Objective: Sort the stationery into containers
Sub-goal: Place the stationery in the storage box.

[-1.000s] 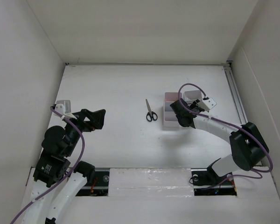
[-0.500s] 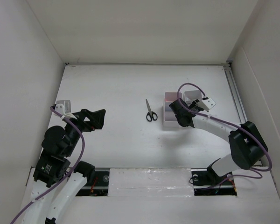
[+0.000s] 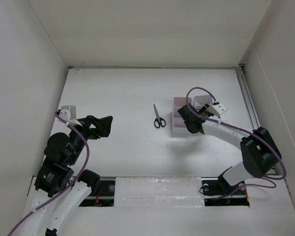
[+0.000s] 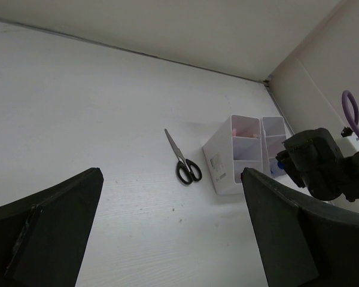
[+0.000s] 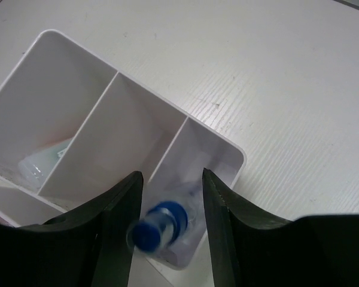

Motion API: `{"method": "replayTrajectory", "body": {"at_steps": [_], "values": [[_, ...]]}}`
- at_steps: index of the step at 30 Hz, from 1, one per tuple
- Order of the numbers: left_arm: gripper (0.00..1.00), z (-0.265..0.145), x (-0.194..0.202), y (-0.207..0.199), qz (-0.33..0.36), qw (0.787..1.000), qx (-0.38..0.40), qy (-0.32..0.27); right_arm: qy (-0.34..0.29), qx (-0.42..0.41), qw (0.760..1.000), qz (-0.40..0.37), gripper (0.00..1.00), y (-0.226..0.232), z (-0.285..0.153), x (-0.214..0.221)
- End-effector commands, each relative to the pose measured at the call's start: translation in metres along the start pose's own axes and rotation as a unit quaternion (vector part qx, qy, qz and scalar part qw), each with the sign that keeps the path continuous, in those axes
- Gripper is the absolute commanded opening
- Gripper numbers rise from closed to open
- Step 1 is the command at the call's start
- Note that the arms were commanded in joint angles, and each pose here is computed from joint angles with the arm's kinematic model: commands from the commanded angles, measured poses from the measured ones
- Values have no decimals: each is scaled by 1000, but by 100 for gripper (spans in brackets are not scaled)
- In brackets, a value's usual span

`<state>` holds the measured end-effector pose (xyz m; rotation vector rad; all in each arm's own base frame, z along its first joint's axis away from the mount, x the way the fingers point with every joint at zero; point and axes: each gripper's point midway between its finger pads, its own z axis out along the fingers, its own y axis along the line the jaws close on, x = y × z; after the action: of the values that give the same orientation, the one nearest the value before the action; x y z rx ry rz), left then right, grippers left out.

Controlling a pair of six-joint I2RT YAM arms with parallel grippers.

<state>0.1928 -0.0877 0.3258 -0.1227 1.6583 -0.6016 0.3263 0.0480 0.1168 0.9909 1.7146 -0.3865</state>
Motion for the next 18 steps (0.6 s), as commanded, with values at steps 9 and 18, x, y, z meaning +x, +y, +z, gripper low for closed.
{"method": "replayTrajectory", "body": {"at_steps": [9,18], "values": [[100,-2,-11,-4,-2,1000,4,-20,-27,-5,999,16,53,8,-8,-11],[100,0,-9,-3,-1,1000,2,-16,-38,-17,998,38,58,7,-16,-23]]}}
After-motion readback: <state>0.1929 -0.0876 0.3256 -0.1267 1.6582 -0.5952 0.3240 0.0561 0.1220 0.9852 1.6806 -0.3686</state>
